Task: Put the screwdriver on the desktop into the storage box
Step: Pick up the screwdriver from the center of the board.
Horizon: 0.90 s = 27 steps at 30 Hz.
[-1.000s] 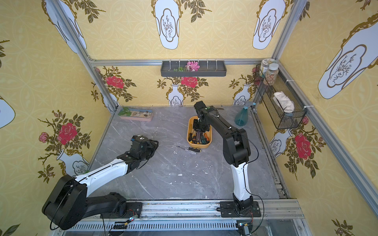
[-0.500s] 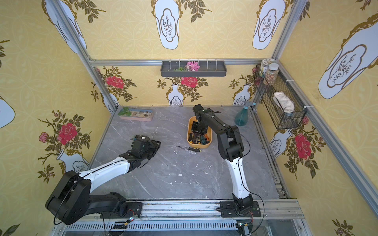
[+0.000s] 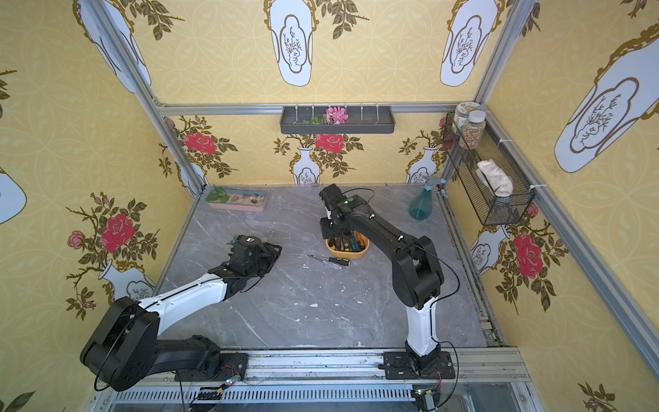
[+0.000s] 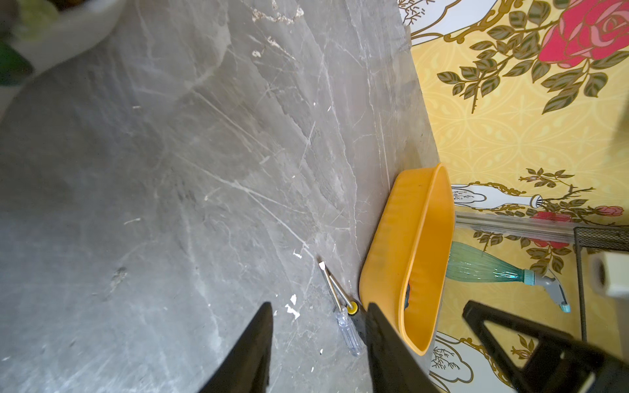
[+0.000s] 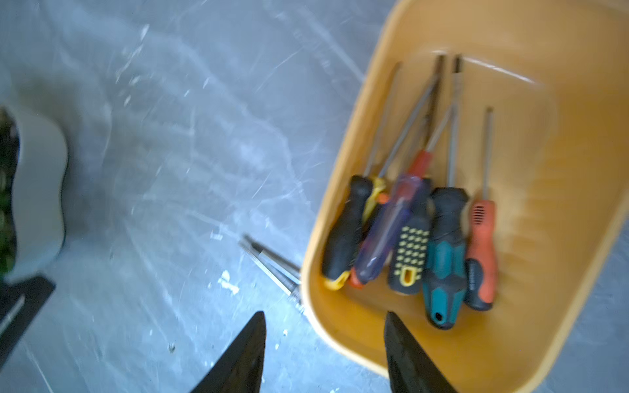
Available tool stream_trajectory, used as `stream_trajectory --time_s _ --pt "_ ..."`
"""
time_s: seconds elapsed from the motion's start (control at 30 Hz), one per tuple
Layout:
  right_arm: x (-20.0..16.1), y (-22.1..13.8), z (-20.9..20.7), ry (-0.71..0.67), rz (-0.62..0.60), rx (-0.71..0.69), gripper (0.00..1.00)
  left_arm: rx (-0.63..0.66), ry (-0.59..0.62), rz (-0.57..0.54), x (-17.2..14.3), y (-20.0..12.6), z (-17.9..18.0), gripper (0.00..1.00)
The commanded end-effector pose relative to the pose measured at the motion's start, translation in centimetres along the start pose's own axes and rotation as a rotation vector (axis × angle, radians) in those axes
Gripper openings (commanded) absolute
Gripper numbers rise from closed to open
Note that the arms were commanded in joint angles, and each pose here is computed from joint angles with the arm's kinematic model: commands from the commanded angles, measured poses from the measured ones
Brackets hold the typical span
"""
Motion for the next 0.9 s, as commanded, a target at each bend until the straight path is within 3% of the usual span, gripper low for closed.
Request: stream_trajectory --time_s 0.0,0.23,0.87 --pt "-2.6 0.9 2.5 -0.276 0.042 -0.027 0.56 0.002 -0.002 -0.023 0.2 -0.1 0.2 0.47" --pt "-6.0 4.8 3.8 -0.397 0.195 -0.093 0.49 0.016 -0.012 -0.043 0.4 -0.7 0.7 0.46" --pt "-6.6 9.4 2.2 -0.449 0.270 -0.237 0.39 0.021 -0.020 -0.052 0.5 -1.1 0.7 0.47"
Point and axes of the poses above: each gripper's point midway between its finger pads, its own y axis out along the fingers, its own z axis along the line the jaws close on, x = y × z, the point moved 7 cm from there along -y, back along the fingers, and after that the axes turned 3 degrees about y, right-handed, at the moved point
